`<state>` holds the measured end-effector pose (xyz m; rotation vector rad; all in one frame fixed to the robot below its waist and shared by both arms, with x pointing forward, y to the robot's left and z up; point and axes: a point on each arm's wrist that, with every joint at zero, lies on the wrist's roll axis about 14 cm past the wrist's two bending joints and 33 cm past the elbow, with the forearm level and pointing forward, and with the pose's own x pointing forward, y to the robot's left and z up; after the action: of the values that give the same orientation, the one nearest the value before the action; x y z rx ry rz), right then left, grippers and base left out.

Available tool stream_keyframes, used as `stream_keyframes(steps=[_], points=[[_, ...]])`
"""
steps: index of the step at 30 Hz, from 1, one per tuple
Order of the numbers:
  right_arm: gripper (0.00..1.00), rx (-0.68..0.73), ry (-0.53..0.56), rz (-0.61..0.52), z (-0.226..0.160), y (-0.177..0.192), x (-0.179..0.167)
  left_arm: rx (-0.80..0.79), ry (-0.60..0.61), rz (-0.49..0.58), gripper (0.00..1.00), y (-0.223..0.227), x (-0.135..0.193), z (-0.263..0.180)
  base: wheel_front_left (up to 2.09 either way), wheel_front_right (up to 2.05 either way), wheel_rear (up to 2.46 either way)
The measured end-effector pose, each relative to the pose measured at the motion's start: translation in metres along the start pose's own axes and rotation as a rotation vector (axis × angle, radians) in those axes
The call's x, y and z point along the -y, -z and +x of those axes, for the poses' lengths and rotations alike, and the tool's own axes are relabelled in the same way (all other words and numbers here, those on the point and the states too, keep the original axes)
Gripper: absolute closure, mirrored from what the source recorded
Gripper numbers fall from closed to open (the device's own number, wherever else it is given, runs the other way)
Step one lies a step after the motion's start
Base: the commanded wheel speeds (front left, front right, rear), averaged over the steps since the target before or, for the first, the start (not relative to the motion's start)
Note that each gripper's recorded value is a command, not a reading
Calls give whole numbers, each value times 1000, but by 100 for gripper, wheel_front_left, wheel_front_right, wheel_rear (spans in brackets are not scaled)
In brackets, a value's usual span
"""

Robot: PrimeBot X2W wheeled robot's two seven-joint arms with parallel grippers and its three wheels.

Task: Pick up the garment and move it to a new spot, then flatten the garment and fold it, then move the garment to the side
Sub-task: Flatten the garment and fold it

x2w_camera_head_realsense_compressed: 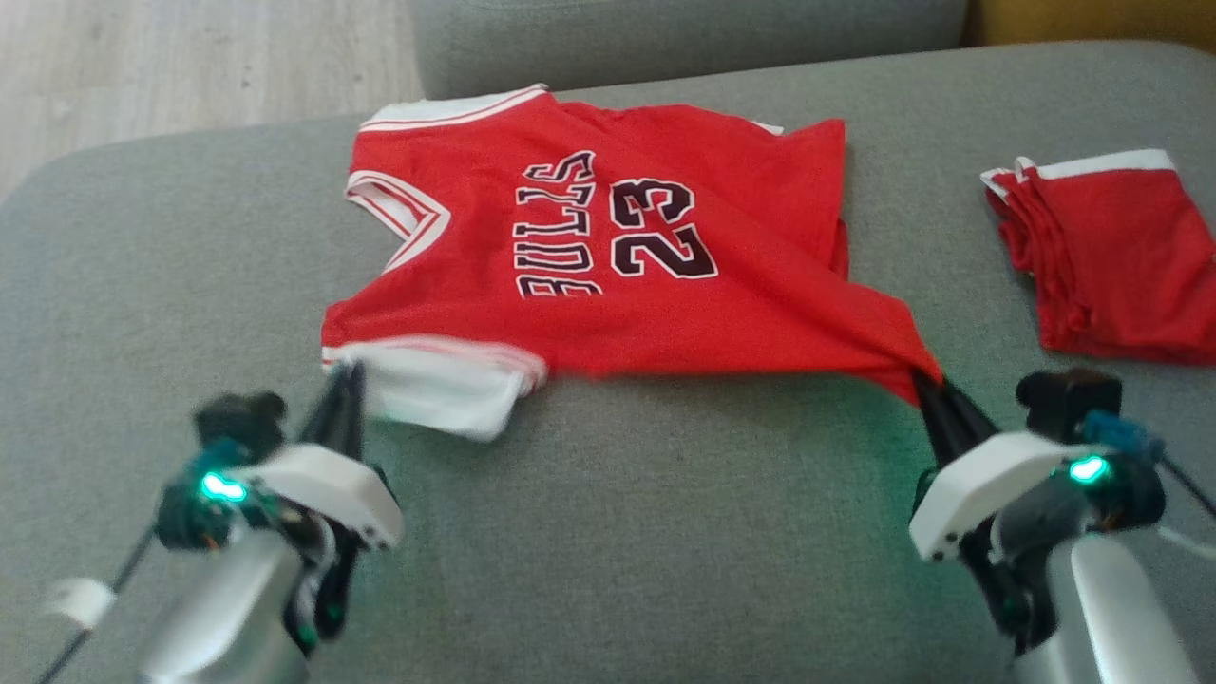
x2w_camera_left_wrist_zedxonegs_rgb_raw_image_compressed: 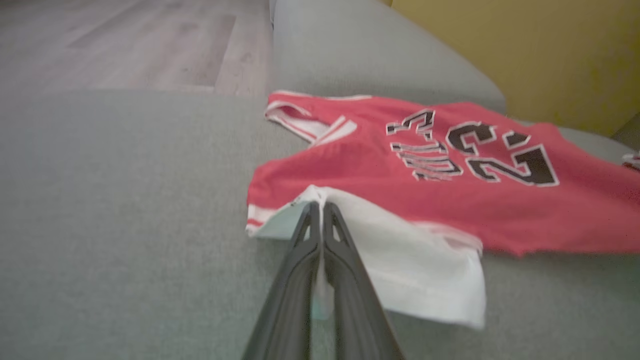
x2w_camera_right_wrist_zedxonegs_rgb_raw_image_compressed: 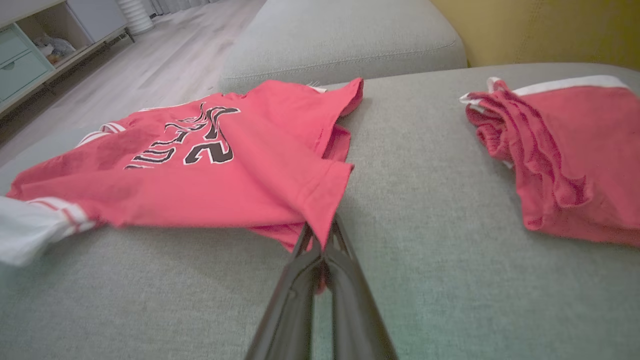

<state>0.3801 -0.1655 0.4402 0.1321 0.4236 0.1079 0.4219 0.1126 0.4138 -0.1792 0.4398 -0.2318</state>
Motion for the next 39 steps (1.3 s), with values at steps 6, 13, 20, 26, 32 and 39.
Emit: stream_keyframes(steps=[6, 13, 20, 26, 32, 39], points=[[100, 90, -12, -80, 7, -44, 4, 292, 7, -25, 100, -95, -9, -15, 0, 0, 0], [100, 206, -71, -171, 10, -108, -5, 591, 38, -4, 100, -207, -4, -54, 0, 0, 0], [100, 431, -115, -278, -11, -204, -16, 822, 80, 83, 100, -291, 16, -103, 0, 0, 0], [100, 571, -136, -318, -33, -251, -24, 942, 101, 120, 100, -329, 28, -132, 0, 0, 0], [100, 661, -164, -314, -54, -270, -31, 984, 124, 154, 100, -346, 40, -151, 0, 0, 0], [100, 616, -152, -288, -46, -260, -21, 887, 122, 175, 100, -342, 29, -132, 0, 0, 0]])
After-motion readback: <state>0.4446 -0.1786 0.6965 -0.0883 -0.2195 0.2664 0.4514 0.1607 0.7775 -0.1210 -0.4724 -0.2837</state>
